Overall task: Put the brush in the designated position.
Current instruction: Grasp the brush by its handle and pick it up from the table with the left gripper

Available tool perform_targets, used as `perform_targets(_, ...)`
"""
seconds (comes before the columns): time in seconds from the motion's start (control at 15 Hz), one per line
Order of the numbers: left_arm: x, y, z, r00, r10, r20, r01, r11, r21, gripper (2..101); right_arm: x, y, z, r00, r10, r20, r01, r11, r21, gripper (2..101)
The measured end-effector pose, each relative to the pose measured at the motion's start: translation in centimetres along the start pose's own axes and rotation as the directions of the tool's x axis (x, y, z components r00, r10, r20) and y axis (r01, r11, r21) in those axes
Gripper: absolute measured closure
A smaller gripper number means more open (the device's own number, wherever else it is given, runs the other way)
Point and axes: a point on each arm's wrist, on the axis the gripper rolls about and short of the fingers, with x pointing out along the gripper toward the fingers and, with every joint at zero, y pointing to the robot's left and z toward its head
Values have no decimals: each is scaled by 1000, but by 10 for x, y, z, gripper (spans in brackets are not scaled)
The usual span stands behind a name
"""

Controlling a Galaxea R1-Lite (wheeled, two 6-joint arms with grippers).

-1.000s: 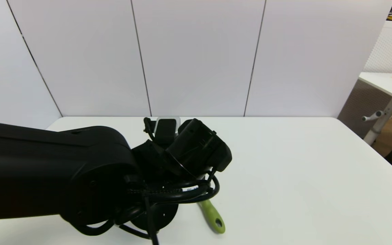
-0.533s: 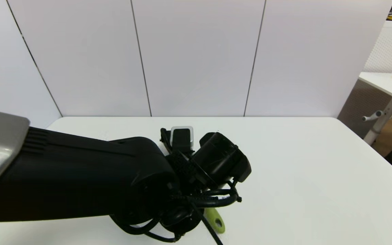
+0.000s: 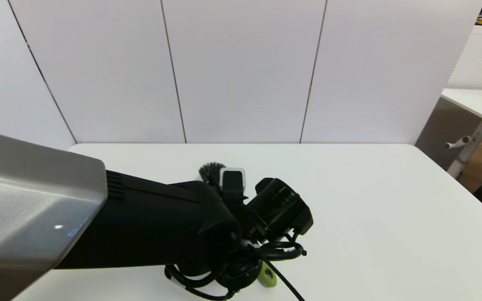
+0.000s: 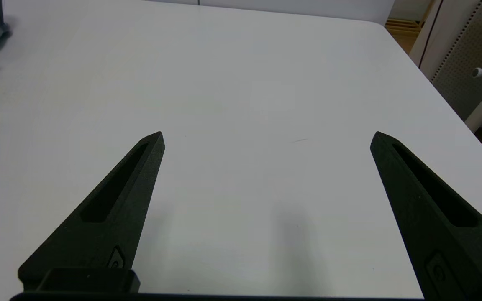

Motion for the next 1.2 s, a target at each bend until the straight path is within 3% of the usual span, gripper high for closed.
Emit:
perform_targets(0.47, 11, -10, -1, 1000, 26, 16, -24, 994, -103, 53, 0, 0, 0, 1000, 0, 0, 0, 1000, 0, 50)
perform_targets(1.2, 26, -12, 3, 997, 67, 27, -63, 987, -148, 53, 0, 0, 0, 1000, 0, 0, 0, 1000, 0, 50)
